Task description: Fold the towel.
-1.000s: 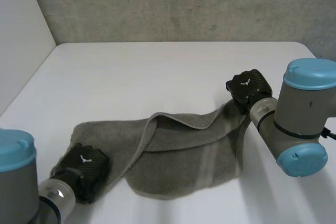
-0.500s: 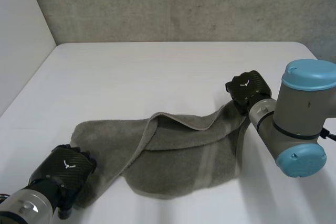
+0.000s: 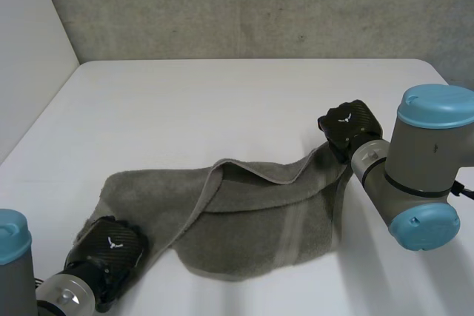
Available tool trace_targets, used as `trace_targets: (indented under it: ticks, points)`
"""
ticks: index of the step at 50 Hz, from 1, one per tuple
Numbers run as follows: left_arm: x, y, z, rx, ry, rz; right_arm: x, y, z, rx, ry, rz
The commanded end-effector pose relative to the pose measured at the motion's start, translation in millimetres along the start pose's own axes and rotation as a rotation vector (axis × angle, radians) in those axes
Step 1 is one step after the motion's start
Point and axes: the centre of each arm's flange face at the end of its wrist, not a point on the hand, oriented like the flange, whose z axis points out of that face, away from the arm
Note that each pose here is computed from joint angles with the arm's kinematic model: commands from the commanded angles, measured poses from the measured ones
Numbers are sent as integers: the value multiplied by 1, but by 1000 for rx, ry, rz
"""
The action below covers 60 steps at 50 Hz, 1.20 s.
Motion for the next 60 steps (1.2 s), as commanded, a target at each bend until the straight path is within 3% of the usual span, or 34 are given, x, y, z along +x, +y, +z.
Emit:
trace_targets:
  ticks: [1, 43, 60]
  points:
    - [3, 4, 2, -20, 13, 0, 0, 0, 1, 1, -1, 0]
    - [0, 1, 21, 12, -18, 17, -2, 2, 2, -2, -5, -2]
    - [-37, -32, -3, 131, -148, -13, 19, -10, -2, 27, 41, 17]
